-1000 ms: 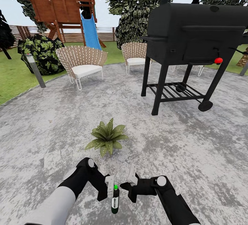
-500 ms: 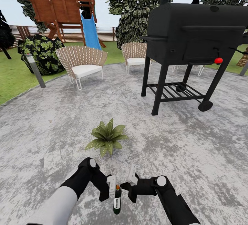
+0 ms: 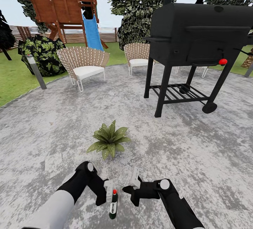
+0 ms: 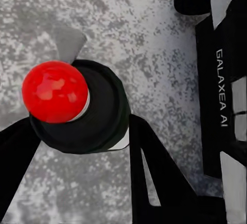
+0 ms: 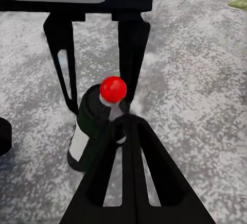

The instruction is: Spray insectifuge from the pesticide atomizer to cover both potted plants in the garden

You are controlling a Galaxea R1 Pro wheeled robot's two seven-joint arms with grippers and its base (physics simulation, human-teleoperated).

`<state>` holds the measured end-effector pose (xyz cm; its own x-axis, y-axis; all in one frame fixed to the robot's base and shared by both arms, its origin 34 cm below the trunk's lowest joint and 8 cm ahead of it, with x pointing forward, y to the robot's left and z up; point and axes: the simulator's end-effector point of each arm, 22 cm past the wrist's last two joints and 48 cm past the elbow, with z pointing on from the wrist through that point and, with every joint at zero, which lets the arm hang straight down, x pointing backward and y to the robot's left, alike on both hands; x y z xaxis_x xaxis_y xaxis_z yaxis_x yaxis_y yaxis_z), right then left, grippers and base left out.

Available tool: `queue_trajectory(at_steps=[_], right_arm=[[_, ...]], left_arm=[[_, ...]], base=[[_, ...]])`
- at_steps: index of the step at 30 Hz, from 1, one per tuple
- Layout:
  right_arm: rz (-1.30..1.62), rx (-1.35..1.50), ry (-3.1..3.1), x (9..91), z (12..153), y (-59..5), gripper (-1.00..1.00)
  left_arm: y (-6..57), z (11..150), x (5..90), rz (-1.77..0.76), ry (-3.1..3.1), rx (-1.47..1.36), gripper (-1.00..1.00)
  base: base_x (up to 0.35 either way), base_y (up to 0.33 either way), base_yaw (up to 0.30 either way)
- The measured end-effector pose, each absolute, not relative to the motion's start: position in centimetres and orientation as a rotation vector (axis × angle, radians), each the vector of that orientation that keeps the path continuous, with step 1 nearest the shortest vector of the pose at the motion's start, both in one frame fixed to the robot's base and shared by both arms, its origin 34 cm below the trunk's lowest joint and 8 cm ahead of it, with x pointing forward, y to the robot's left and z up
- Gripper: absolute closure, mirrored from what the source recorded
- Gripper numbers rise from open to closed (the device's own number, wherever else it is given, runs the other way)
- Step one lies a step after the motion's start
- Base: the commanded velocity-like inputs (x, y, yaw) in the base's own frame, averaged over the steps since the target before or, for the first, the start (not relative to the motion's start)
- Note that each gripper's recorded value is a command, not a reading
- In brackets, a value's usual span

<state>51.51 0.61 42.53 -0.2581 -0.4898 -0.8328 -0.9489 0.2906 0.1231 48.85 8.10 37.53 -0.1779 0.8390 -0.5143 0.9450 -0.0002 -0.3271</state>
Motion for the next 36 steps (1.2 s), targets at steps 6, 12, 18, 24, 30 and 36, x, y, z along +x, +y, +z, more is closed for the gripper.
queue_trajectory(at_steps=[6, 12, 18, 24, 30, 36], right_arm=[[0.845, -1.292, 1.875, 51.4, 42.3, 0.5, 1.0], [0.805, -1.271, 1.896, 52.1, 41.8, -0.5, -1.0], [0.28, -0.823, 2.32, 53.5, 29.3, -17.6, -1.0], [-0.227, -0.175, 2.334, 49.7, 25.6, -31.1, -1.0], [-0.353, -0.067, 2.317, 48.9, 25.8, -31.8, -1.0], [-0.36, -0.063, 2.313, 48.9, 25.9, -32.3, -1.0]], left_arm=[[19.3, 35.0, 48.3, -0.793, 2.29, 1.885, 1.0], [26.6, 33.7, 46.3, -0.722, 2.434, 1.847, 1.0], [30.5, 30.3, 52.6, -0.414, 2.554, 0.988, 1.0], [36.2, 24.7, 48.4, -0.055, 2.523, 0.283, 1.0], [39.8, 24.0, 45.5, 0.132, 2.494, 0.032, 1.0], [39.7, 23.7, 44.9, 0.13, 2.506, 0.022, 1.0]], base=[[0.0, 0.0, 0.0], [0.0, 0.0, 0.0], [0.0, 0.0, 0.0], [0.0, 0.0, 0.0], [0.0, 0.0, 0.0], [0.0, 0.0, 0.0]])
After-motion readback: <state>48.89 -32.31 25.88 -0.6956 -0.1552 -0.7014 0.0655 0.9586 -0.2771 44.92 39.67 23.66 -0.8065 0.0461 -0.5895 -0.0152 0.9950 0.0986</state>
